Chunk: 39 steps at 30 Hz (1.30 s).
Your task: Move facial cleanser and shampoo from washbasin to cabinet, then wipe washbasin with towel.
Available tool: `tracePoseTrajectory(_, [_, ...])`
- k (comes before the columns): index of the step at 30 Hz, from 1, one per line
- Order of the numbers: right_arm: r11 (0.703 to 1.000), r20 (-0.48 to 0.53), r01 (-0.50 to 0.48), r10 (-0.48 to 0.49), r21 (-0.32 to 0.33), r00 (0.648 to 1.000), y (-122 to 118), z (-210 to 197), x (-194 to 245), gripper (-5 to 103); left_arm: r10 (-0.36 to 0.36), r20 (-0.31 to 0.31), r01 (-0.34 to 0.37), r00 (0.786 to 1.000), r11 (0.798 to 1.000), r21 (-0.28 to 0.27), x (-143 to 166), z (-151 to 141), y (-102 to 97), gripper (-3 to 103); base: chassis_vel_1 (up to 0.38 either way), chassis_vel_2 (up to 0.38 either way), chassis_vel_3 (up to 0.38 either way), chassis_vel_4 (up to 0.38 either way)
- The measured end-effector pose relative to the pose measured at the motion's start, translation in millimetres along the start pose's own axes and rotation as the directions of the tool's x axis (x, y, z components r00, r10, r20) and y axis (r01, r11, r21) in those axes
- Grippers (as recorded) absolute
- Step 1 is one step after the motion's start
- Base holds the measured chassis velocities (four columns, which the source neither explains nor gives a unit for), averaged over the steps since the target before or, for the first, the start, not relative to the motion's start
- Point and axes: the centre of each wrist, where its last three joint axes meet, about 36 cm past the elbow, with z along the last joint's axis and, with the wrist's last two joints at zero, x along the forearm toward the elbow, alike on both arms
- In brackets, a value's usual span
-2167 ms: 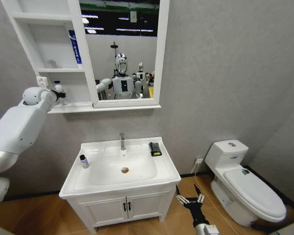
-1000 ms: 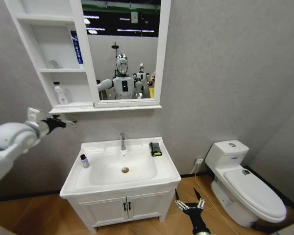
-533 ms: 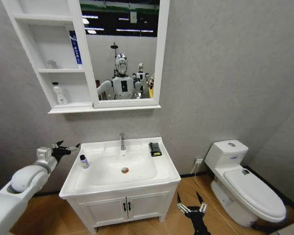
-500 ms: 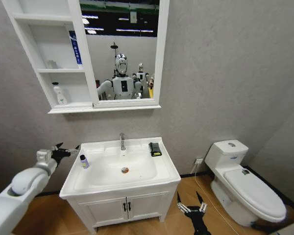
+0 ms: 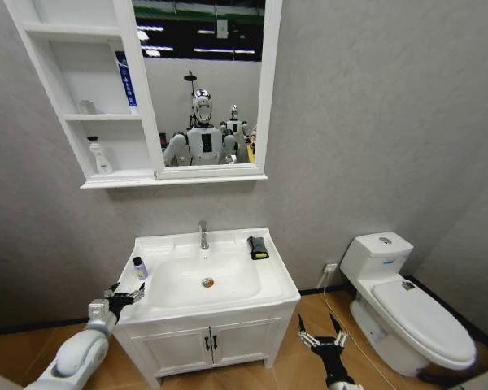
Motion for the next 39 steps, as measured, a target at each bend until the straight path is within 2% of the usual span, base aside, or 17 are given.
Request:
tracePoseTrajectory(3, [1.000,-0.005,0.006,-0.006,-0.001,1.000,3,2,0,100,-0.021,0.008,0.021,1.000,1.000,0.019,-8,2,-3.5,99,0.000,0.000,0.000,0.000])
tracePoseTrajectory(4, [1.000,-0.009,0.010,-0.010,-0.001,1.000,5,4,0,100,-0.038,0.013,0.037,0.999,0.999,0.026,-13,1,-3.6,97,0.000,0.000,0.000,0.000])
tracePoseTrajectory(9, [1.000,-0.013,0.022,-0.022,-0.003,1.000,7,8,7,100,-0.083,0.049,0.082,0.995,0.997,0.013,-36,-5,2.2,96,0.000,0.000,0.000,0.000])
tracePoseTrajectory(18, [1.000,-0.011,0.022,-0.022,-0.002,1.000,5,7,8,100,-0.091,0.052,0.091,0.994,0.996,0.012,-60,-11,1.6,96,0.000,0.000,0.000,0.000])
tracePoseTrajectory(32, [1.000,-0.008,0.003,-0.003,-0.002,1.000,0,6,3,100,-0.115,0.022,0.114,0.993,0.993,0.044,-94,-10,-4.7,95,0.000,0.000,0.000,0.000])
tracePoseTrajectory(33, [1.000,-0.008,0.002,-0.002,-0.003,1.000,0,6,3,100,-0.124,0.018,0.123,0.992,0.991,0.048,-97,-10,-4.4,94,0.000,0.000,0.000,0.000])
tracePoseTrajectory(35, [1.000,-0.007,0.000,0.000,-0.003,1.000,-1,5,2,100,-0.147,0.013,0.146,0.989,0.988,0.039,-102,-5,-1.7,84,0.000,0.000,0.000,0.000])
tracePoseTrajectory(36, [1.000,-0.007,0.000,0.000,-0.003,1.000,-1,5,2,100,-0.147,0.013,0.146,0.989,0.988,0.039,-102,-5,-1.7,84,0.000,0.000,0.000,0.000])
tracePoseTrajectory(39, [1.000,-0.007,-0.002,0.002,-0.004,1.000,-1,5,1,100,-0.150,0.007,0.149,0.989,0.988,0.047,-102,-1,1.0,68,0.000,0.000,0.000,0.000])
